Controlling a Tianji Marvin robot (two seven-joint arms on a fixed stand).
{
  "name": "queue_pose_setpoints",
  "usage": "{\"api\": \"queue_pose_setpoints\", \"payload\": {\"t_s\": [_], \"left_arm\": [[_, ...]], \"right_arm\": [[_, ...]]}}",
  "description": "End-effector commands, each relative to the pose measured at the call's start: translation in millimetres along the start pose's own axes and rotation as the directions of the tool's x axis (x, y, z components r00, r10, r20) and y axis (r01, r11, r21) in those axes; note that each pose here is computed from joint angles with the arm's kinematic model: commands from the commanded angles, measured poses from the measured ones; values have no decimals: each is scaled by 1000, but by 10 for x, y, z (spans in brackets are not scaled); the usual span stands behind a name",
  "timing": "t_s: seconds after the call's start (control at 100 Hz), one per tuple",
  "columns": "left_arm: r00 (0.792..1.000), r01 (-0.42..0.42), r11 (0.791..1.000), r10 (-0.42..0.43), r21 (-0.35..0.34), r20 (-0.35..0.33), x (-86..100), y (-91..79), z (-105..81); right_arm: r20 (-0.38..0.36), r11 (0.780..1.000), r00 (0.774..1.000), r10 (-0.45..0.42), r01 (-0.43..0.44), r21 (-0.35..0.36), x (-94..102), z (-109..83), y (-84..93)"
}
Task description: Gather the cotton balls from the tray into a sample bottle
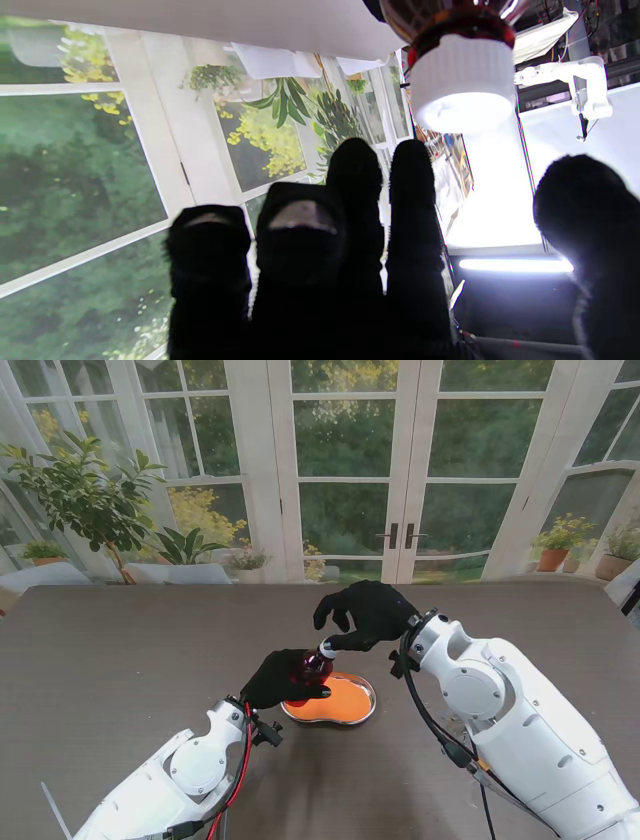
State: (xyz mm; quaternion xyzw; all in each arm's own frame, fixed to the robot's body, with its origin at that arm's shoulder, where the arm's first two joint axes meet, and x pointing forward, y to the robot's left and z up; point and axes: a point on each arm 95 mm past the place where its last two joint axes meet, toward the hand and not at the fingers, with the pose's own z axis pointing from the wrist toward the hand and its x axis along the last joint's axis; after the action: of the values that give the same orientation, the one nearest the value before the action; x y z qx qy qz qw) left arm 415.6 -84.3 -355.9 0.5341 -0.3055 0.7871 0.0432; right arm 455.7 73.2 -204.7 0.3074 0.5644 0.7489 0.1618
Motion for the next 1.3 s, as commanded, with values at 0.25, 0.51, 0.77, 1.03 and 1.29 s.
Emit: {"api": "queue_pose_setpoints", "payload": {"t_s": [0.25,0.51,0.77,1.03,1.29], "left_arm": [[1000,6,1000,-6,-16,-3,16,34,7],[1000,7,1000,-7,-17,-3,16,37,6],[1000,6,1000,-6,-16,-2,17,31,0],[1000,9,1000,-9,-16,0,15,34,-2],[1000,10,1000,-10,-17,1,14,31,-5]], "right_arm": [[-15,998,999,-44,45,38,-32,-11,-37],[-22,997,998,-67,67,33,-29,11,-94],[-20,998,999,-50,50,27,-18,23,-120],[-17,999,999,-36,36,31,-7,36,-154],[-6,999,1000,-23,23,39,16,54,-176]]}}
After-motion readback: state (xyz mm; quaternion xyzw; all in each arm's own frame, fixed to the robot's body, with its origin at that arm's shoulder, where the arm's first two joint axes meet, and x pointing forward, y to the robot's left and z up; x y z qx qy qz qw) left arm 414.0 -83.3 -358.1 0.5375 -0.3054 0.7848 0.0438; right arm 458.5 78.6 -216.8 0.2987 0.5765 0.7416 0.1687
